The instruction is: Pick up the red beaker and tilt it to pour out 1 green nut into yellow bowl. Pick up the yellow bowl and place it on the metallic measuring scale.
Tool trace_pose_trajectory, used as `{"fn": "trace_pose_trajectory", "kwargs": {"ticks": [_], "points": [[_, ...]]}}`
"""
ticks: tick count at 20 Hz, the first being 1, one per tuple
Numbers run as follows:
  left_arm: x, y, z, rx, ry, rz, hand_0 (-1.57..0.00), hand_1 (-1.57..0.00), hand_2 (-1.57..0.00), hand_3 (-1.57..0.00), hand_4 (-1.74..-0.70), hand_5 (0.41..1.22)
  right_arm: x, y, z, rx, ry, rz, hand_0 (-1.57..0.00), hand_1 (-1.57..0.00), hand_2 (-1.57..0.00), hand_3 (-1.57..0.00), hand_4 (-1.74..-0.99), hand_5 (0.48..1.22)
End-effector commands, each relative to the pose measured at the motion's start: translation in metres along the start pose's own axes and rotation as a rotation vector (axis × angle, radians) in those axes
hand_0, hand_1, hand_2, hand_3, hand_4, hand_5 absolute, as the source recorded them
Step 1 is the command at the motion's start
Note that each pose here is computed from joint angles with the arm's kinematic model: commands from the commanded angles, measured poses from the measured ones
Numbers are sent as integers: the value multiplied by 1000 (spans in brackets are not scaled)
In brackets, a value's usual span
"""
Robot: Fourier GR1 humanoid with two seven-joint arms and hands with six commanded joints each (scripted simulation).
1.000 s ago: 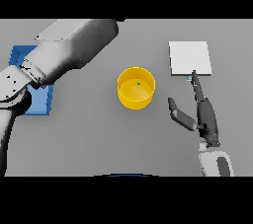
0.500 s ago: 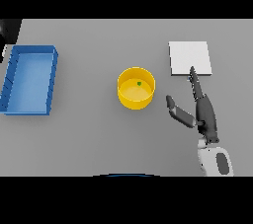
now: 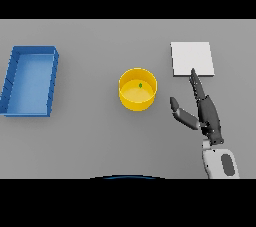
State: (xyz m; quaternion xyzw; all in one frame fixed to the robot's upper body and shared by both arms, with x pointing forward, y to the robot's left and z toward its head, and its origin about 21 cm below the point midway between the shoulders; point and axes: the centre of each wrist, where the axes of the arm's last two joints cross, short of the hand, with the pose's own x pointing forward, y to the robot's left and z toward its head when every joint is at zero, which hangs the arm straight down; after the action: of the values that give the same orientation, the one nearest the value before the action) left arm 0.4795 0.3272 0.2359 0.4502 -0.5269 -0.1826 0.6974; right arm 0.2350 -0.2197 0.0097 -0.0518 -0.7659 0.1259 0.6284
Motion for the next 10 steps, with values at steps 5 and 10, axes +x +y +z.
{"fn": "trace_pose_trajectory", "kwargs": {"ticks": [5, 10], "points": [[-55, -29, -1, -37, 149, 155, -1571, -1571, -1571, -1396, -1741, 1221, 1, 1, 1, 2, -18, 32, 1, 1, 1, 1, -1192, 704], [-93, -61, 11, -48, 207, 251, -1571, -1571, -1571, -1376, -1741, 1221, 0, 0, 0, 4, -22, 35, 1, 1, 1, 1, -1205, 704]]}}
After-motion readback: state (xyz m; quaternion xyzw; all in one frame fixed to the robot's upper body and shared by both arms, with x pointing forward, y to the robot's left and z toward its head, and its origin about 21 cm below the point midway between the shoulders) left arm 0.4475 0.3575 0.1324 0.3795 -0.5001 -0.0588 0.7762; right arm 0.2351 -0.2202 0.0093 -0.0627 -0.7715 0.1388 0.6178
